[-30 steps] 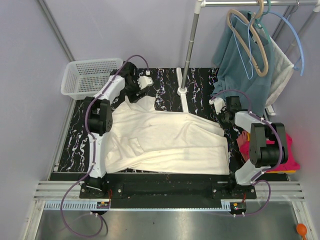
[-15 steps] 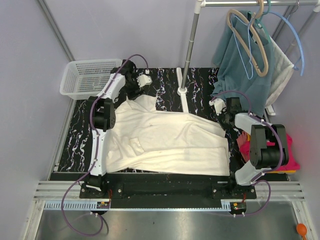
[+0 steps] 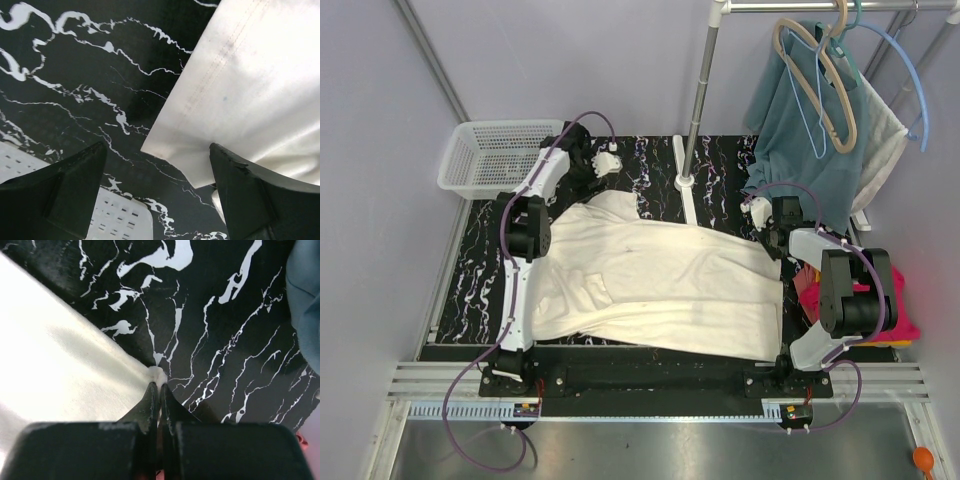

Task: Fold and stack the t-shirts
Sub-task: Fold the tshirt

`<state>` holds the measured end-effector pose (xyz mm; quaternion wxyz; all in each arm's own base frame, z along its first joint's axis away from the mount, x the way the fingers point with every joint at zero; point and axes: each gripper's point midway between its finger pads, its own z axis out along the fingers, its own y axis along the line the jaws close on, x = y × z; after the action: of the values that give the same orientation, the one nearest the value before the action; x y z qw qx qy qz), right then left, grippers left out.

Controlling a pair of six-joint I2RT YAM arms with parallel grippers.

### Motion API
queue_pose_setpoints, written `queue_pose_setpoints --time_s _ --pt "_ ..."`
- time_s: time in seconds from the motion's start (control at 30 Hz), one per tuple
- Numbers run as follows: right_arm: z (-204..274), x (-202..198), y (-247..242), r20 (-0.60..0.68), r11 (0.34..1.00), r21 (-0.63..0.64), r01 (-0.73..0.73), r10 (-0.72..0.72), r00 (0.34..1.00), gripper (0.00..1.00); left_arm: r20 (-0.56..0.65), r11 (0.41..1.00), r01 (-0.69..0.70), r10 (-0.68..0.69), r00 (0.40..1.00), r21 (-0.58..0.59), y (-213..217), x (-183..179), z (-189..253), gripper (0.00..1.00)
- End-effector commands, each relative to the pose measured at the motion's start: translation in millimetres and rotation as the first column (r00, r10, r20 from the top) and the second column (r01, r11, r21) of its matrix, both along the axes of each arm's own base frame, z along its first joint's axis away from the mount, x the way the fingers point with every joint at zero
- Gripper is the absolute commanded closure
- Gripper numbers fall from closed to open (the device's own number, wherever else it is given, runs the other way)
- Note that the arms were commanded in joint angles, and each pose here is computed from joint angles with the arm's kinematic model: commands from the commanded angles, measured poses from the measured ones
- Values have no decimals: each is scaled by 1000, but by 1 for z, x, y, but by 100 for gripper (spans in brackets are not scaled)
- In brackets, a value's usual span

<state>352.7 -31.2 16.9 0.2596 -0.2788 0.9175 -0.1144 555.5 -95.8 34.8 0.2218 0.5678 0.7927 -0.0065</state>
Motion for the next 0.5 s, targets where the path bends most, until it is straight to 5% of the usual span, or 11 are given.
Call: queue_pose_setpoints --time_s 0.0,0.13,0.47 --pt "-27 -39 -16 -160 997 -73 28 -39 986 100 -9 1000 -1 1 1000 16 7 5 -12 11" --pt "-27 -36 -15 -160 997 -70 28 -39 986 100 -50 999 28 -27 998 26 0 -3 -29 14" --pt "-30 -36 -14 -166 998 -63 28 -38 985 100 -76 993 98 -93 993 66 -6 -7 -49 66"
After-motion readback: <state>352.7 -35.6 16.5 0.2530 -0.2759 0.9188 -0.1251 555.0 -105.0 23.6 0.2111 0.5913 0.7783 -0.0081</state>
